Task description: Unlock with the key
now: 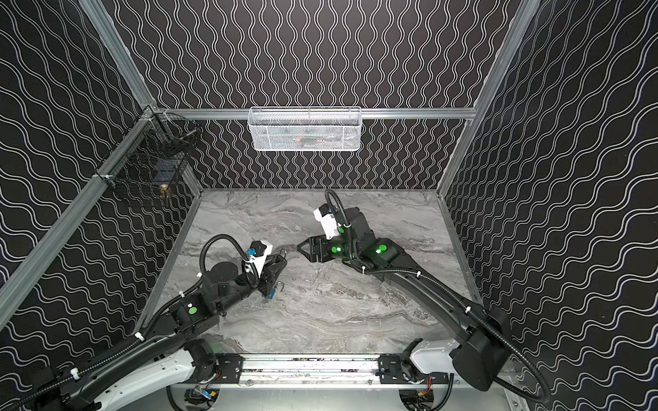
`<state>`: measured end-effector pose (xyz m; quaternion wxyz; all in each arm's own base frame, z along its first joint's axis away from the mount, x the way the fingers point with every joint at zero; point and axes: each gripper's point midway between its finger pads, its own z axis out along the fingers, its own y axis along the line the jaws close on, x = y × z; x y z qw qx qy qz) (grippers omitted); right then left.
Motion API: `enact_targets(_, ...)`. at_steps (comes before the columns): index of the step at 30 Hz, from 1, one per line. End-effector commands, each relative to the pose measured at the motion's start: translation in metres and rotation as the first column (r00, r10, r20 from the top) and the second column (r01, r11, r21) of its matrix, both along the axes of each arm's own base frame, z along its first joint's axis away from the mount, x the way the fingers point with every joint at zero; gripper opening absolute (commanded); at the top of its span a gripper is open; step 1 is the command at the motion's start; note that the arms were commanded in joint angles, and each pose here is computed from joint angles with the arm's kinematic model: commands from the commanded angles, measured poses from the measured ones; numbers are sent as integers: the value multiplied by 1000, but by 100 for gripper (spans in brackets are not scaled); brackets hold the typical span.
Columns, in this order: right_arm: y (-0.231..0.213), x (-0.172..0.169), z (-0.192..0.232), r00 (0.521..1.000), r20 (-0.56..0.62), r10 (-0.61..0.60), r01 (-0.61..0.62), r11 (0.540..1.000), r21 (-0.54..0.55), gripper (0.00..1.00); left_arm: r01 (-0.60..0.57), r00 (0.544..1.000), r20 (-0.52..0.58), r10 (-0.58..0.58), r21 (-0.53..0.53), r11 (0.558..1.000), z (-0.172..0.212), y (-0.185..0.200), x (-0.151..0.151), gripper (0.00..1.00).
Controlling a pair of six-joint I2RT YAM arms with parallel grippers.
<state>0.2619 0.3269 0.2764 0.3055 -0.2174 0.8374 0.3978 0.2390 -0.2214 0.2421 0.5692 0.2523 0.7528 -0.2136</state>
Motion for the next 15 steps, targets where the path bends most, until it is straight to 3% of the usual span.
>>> enact_targets(1, 7, -2, -3, 999, 19, 31, -29, 996, -78, 74, 18, 997, 77, -16, -29, 999, 18, -5, 3, 0)
enact_targets(15, 29, 15, -5, 999, 9, 48, -46, 990, -132, 75, 3, 998, 63, -2, -11, 1000, 11, -6, 7, 0)
